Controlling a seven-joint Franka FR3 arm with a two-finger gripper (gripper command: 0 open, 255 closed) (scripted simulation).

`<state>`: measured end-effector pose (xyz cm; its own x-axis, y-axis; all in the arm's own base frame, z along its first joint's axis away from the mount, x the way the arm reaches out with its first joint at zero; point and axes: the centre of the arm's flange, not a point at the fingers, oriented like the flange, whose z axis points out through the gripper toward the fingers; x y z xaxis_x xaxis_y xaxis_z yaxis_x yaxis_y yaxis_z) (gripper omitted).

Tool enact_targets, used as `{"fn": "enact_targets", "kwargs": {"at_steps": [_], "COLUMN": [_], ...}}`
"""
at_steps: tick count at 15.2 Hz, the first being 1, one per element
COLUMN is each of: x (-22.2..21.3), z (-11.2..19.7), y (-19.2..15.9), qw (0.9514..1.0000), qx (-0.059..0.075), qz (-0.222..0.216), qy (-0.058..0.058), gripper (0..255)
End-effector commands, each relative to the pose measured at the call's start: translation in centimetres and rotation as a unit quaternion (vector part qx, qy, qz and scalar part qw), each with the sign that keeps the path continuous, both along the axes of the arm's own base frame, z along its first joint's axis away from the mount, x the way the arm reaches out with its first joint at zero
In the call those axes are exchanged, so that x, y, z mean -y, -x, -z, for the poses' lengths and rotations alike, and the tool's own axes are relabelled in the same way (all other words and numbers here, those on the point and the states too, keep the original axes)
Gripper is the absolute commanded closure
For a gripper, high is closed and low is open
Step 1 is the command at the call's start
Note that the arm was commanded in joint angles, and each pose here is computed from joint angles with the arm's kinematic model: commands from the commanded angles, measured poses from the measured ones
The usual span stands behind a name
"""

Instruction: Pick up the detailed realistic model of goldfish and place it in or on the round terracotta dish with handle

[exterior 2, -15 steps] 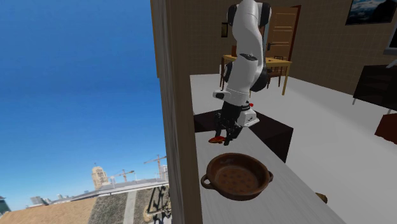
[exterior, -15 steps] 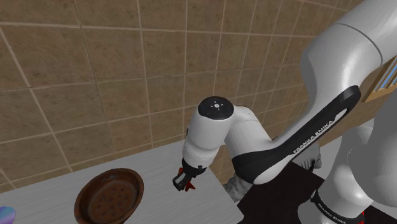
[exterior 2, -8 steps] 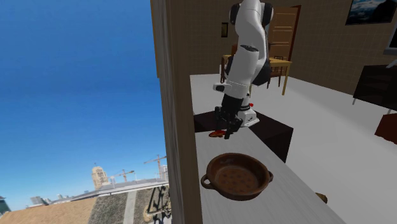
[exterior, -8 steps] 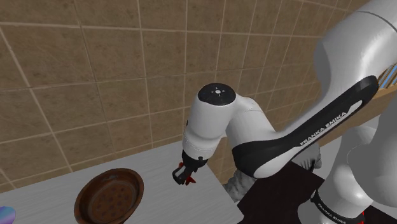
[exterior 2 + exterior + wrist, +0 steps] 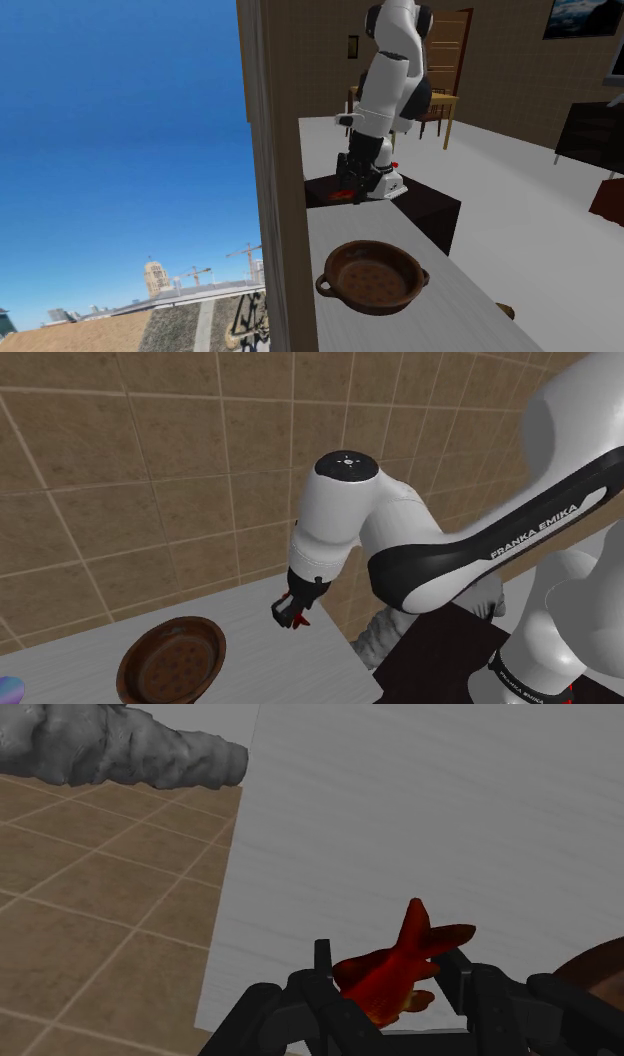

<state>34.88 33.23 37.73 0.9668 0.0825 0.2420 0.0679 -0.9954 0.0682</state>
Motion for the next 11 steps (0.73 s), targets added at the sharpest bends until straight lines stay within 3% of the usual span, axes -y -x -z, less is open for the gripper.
{"fn": "enact_targets", "kwargs": {"at_steps": [1,8,11], "x": [0.0,0.0,-3.7], "z": [-1.2,-4.8,-4.9], "y": [0.1,0.1,-1.5], "qw": [1.0000,1.0000,1.0000], "qx": [0.000,0.000,0.000], "qz": [0.000,0.000,0.000], "qy": [0.000,0.000,0.000], "gripper": [255,255,255]}}
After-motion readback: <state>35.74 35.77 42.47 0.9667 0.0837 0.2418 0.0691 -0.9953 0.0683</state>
